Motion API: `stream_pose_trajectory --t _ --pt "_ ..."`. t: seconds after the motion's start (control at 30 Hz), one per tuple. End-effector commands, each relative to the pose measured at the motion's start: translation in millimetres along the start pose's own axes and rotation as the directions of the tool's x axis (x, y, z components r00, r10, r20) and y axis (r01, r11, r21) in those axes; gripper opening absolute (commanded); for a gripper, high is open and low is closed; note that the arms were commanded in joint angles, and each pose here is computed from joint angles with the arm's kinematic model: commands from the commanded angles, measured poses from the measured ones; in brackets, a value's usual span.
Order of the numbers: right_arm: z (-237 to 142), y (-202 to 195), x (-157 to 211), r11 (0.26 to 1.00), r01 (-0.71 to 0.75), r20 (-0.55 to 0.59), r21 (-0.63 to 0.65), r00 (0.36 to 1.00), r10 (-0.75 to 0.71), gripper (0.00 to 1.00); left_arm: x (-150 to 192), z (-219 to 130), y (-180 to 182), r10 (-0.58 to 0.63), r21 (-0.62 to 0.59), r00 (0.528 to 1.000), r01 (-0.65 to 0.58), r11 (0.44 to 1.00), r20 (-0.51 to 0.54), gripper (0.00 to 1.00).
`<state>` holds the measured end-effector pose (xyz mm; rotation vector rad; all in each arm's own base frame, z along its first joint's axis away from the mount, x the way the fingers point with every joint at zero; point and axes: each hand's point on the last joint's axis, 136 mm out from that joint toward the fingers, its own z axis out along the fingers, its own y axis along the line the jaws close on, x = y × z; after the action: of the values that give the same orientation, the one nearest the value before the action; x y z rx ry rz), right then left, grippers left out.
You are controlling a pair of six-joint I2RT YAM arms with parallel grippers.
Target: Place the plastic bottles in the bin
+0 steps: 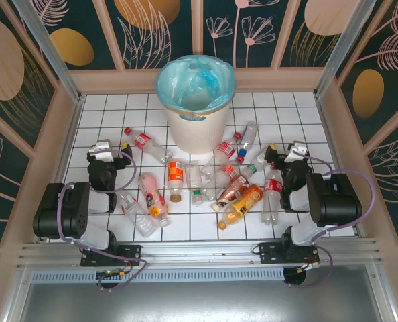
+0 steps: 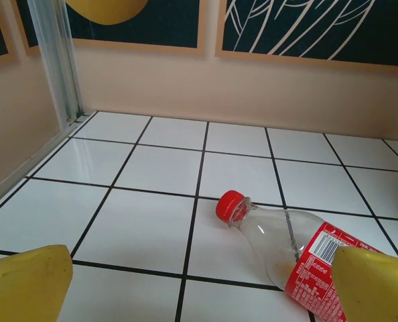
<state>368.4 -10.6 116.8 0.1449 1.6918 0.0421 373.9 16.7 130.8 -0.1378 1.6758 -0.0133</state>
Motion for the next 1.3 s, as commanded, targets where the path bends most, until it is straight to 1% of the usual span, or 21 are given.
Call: stream_pose_trajectory --t 0.0,0.63,0.87,0.97,1.13,1.27 --pt "3 -2 -12 1.0 0.009 0.037 0.012 0.999 -0.009 0.99 -5 3 -3 0.014 0.016 1.0 -0.015 1.0 0.014 0.98" --pt "3 -3 -12 1.0 0.009 0.038 0.014 0.999 -0.009 0.99 -5 3 -3 0.013 0.016 1.0 -0.013 1.0 0.015 0.98" --pt "0 -10 -13 0.999 -0.029 0.048 0.024 0.998 0.028 0.99 -5 2 -3 0.012 0.02 1.0 -0.012 1.0 0.018 0.99" --pt "-10 -13 -20 0.999 -0.045 0.086 0.021 0.995 0.043 0.99 -10 0 1 0.004 -0.006 1.0 -0.004 1.0 0.027 0.97" --pt "-28 -11 -39 0.999 -0.04 0.146 0.013 0.989 0.037 0.99 -25 -17 2 -0.006 -0.013 0.997 0.007 1.0 0.078 0.95" --pt "-38 -17 -53 0.995 -0.083 0.159 0.059 0.985 0.072 0.97 -35 -22 14 -0.024 -0.085 0.996 0.031 0.996 0.082 0.94"
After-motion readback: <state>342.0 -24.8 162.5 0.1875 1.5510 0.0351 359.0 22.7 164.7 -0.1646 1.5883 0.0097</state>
